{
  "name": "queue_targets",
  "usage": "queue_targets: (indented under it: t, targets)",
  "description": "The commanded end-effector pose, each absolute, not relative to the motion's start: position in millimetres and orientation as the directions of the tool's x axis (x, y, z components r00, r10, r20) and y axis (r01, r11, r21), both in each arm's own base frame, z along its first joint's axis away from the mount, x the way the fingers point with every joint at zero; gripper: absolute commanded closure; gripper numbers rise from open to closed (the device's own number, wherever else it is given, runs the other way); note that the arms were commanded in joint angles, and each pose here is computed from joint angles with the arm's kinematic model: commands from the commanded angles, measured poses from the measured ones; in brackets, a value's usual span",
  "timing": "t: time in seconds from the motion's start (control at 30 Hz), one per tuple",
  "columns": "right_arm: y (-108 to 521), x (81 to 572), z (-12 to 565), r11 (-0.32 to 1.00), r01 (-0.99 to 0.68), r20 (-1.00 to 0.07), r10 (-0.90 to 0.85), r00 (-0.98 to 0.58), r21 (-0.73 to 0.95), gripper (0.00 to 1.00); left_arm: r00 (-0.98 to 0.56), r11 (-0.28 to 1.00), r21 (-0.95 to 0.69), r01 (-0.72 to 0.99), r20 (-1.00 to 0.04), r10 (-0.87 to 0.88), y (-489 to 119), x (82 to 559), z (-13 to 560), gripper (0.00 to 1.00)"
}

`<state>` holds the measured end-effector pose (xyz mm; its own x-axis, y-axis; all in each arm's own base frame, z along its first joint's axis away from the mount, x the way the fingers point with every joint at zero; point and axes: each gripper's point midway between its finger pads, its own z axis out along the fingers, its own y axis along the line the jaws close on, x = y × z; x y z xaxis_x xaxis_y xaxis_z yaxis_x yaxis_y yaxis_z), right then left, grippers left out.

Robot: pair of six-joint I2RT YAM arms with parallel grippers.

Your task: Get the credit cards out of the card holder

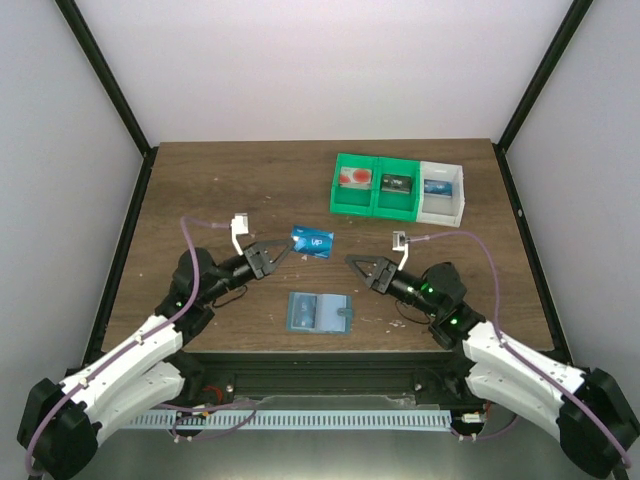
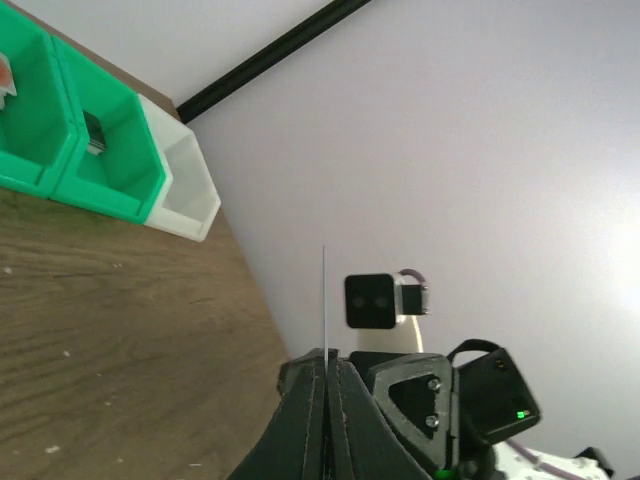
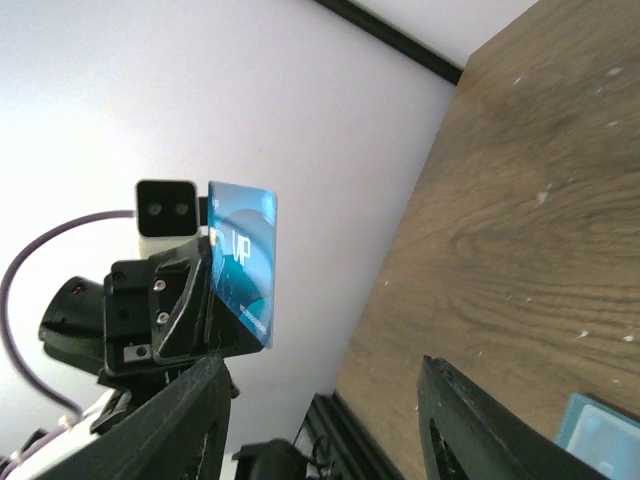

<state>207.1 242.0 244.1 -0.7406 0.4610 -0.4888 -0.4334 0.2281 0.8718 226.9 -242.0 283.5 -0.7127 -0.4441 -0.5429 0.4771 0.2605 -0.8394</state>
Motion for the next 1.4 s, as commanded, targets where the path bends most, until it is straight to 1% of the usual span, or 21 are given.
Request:
queue_targets:
  t: [0.0,0.1,0.2,0.57,0.67,0.87,0.93,0.97,1.0,1.03,1.07,1.1,1.2,1.23,1.27,1.33,1.37]
  targets:
    - [260,193,275,0.03,-0.478,-0.45,0.394,-0.801,0.878,0.46,-0.758,0.072,-0.903,0.423,-0.396,-0.518,-236,218,308,1.0]
    - [268,191,281,-0.031,-0.471,-0.43,0.361,-0.827,0.881,0.46,-0.765,0.063,-0.912,0.405,-0.376,-0.523,-236,219,306,1.0]
    - [270,192,283,-0.054,-0.466,-0.418,0.359,-0.834,0.883,0.46,-0.764,0.038,-0.913,0.407,-0.363,-0.533,-235,219,308,1.0]
    - [276,197,289,-0.07,-0.451,-0.399,0.357,-0.844,0.89,0.46,-0.776,0.016,-0.928,0.373,-0.321,-0.542,-237,224,298,1.0]
    - [279,201,288,-0.061,-0.437,-0.389,0.36,-0.848,0.897,0.49,-0.779,0.015,-0.93,0.368,-0.318,-0.541,-238,225,298,1.0]
    - [288,208,292,-0.067,-0.432,-0.385,0.347,-0.855,0.899,0.61,-0.786,0.024,-0.936,0.351,-0.308,-0.536,-239,226,290,1.0]
    - [290,210,291,-0.067,-0.428,-0.381,0.346,-0.857,0.901,0.67,-0.787,0.025,-0.938,0.346,-0.304,-0.537,-238,226,287,1.0]
    - [290,211,291,-0.067,-0.425,-0.378,0.35,-0.857,0.902,0.71,-0.786,0.025,-0.939,0.344,-0.302,-0.539,-238,226,286,1.0]
    - [290,211,290,-0.066,-0.424,-0.376,0.353,-0.857,0.903,0.78,-0.786,0.026,-0.94,0.341,-0.301,-0.54,-238,226,285,1.0]
    - [290,212,290,-0.066,-0.427,-0.378,0.358,-0.854,0.902,0.89,-0.788,0.026,-0.94,0.339,-0.299,-0.539,-238,226,284,1.0]
    - [290,212,289,-0.066,-0.429,-0.379,0.36,-0.852,0.901,0.97,-0.787,0.027,-0.941,0.339,-0.299,-0.54,-238,226,284,1.0]
    - [290,212,288,-0.067,-0.43,-0.379,0.361,-0.852,0.901,0.99,-0.787,0.027,-0.94,0.34,-0.3,-0.54,-238,226,284,1.0]
    - [289,211,285,-0.062,-0.432,-0.383,0.362,-0.85,0.9,1.0,-0.787,0.033,-0.942,0.334,-0.298,-0.54,-238,227,284,1.0]
    - [288,211,284,-0.055,-0.43,-0.383,0.365,-0.848,0.901,1.0,-0.787,0.041,-0.943,0.331,-0.3,-0.54,-238,228,282,0.97]
    - [287,212,282,-0.043,-0.429,-0.384,0.369,-0.846,0.902,0.99,-0.785,0.048,-0.941,0.334,-0.306,-0.538,-238,228,282,0.92]
    - [285,214,278,-0.007,-0.427,-0.393,0.377,-0.838,0.904,1.0,-0.778,0.084,-0.934,0.348,-0.338,-0.53,-239,229,281,0.71]
    - [284,215,274,0.019,-0.426,-0.401,0.379,-0.834,0.904,0.99,-0.763,0.112,-0.917,0.384,-0.383,-0.521,-239,228,284,0.59]
